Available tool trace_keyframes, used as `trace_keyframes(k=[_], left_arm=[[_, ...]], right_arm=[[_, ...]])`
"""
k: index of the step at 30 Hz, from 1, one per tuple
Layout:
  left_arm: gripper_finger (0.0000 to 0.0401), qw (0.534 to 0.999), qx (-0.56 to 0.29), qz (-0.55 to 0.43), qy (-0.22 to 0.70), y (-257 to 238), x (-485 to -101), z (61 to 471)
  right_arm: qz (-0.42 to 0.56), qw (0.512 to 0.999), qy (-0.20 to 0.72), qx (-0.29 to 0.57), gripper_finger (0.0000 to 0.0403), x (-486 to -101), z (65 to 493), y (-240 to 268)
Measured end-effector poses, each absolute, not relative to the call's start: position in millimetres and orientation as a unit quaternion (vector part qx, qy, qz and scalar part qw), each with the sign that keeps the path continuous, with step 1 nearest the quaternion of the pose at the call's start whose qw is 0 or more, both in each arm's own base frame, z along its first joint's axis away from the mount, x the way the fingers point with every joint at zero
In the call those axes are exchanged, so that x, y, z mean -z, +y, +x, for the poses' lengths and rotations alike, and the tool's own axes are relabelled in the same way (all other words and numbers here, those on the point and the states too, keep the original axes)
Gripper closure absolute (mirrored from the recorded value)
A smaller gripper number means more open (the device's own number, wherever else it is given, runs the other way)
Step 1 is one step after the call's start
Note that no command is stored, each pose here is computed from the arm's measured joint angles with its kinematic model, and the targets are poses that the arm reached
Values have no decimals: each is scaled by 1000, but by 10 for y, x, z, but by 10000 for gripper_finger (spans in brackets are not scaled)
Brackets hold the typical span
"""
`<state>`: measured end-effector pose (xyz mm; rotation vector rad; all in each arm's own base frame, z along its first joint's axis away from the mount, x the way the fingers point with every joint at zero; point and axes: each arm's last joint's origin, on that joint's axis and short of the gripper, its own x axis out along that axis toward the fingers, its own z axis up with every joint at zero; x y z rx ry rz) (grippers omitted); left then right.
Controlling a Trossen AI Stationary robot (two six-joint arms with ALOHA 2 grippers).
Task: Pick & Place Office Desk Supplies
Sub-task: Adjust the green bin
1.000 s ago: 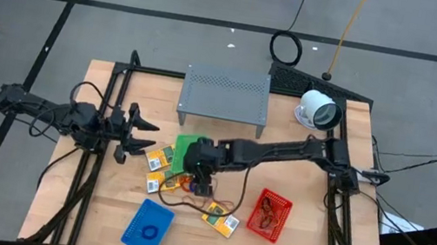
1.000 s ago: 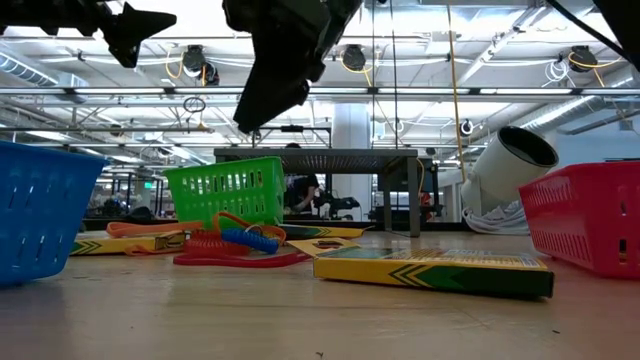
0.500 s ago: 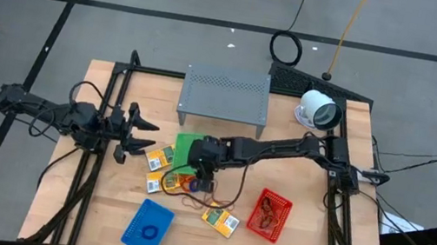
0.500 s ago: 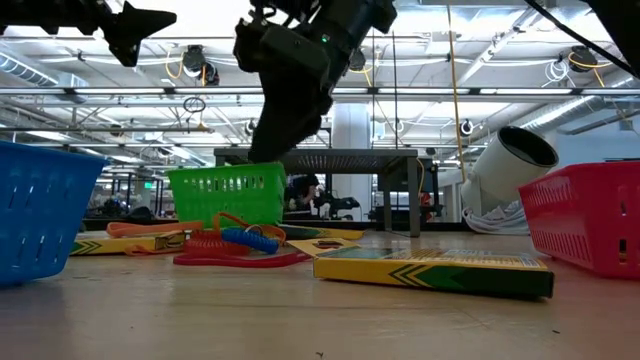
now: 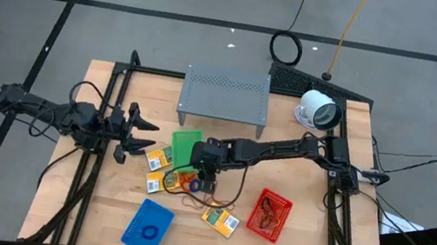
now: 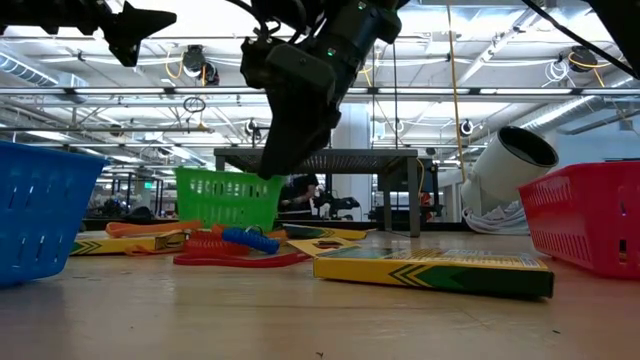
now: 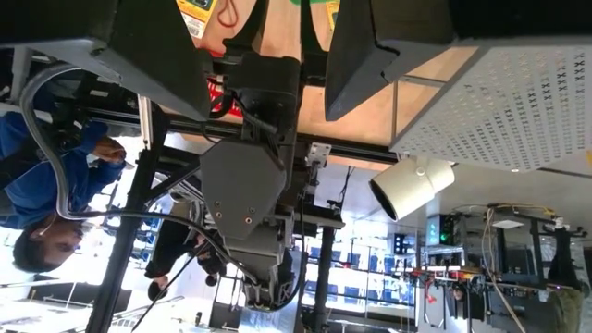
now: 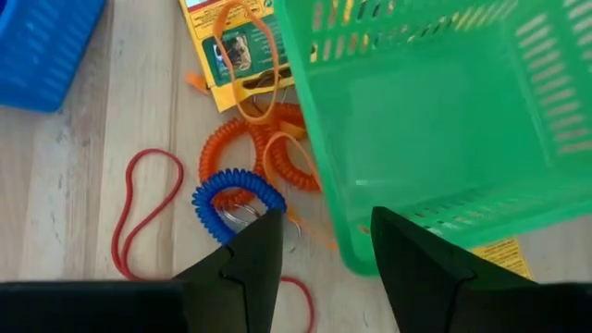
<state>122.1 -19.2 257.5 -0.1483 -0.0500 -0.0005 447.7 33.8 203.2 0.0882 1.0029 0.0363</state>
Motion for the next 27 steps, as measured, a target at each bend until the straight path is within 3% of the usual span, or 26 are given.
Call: trace_keyframes(k=[13,27], left_arm=[[176,997,0,-74,-25,-192,-2575,1221],[176,997,0,-74,-24,-193,-2574,1221]], right_arm=[[26,886,463,-27,256,-2054,4508,345],[1,880,472,-48,381,-1842,4570,444]])
